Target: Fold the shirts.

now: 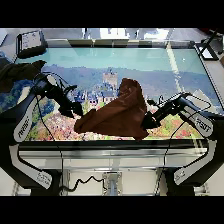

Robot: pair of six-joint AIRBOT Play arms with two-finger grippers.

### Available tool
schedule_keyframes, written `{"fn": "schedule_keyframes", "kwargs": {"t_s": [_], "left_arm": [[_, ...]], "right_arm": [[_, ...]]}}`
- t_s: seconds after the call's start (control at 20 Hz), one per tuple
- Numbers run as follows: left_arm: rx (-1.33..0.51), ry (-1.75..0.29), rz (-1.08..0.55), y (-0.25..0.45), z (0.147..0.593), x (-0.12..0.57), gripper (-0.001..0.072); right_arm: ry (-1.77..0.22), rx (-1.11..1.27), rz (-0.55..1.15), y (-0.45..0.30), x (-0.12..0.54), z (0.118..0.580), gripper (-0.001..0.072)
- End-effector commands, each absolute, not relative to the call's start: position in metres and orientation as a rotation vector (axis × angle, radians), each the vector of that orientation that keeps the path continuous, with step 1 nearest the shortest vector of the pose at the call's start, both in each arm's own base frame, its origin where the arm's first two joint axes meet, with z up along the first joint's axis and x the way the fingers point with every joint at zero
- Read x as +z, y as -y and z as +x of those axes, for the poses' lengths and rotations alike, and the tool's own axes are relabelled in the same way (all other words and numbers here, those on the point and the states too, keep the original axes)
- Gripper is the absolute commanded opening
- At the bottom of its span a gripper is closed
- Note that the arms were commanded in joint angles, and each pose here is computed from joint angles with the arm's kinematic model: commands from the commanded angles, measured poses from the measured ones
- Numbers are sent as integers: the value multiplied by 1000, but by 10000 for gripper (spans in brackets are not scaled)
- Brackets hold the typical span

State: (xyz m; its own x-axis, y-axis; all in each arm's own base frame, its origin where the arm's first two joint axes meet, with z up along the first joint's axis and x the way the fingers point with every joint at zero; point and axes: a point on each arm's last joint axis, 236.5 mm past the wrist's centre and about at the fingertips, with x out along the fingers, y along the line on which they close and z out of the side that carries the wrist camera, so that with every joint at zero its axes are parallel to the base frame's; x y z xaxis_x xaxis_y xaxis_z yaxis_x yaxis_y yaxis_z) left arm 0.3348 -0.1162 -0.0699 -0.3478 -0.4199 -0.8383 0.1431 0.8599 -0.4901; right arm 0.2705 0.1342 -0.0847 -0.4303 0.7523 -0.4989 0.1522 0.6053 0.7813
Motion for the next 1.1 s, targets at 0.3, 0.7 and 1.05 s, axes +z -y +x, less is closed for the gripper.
{"fn": "schedule_keyframes", "kwargs": {"t_s": [0.3, 0.7, 1.05], "left_arm": [[-628, -1916, -235, 120, 322, -81, 578], [-628, -1907, -249, 123, 325, -85, 16], [-735, -1797, -352, 144, 343, -60, 470]], "right_arm": [[-1879, 867, 769, -143, -77, 277, 328], [-1875, 874, 781, -144, -75, 278, 305], [-1959, 782, 582, -114, -90, 260, 304]]}}
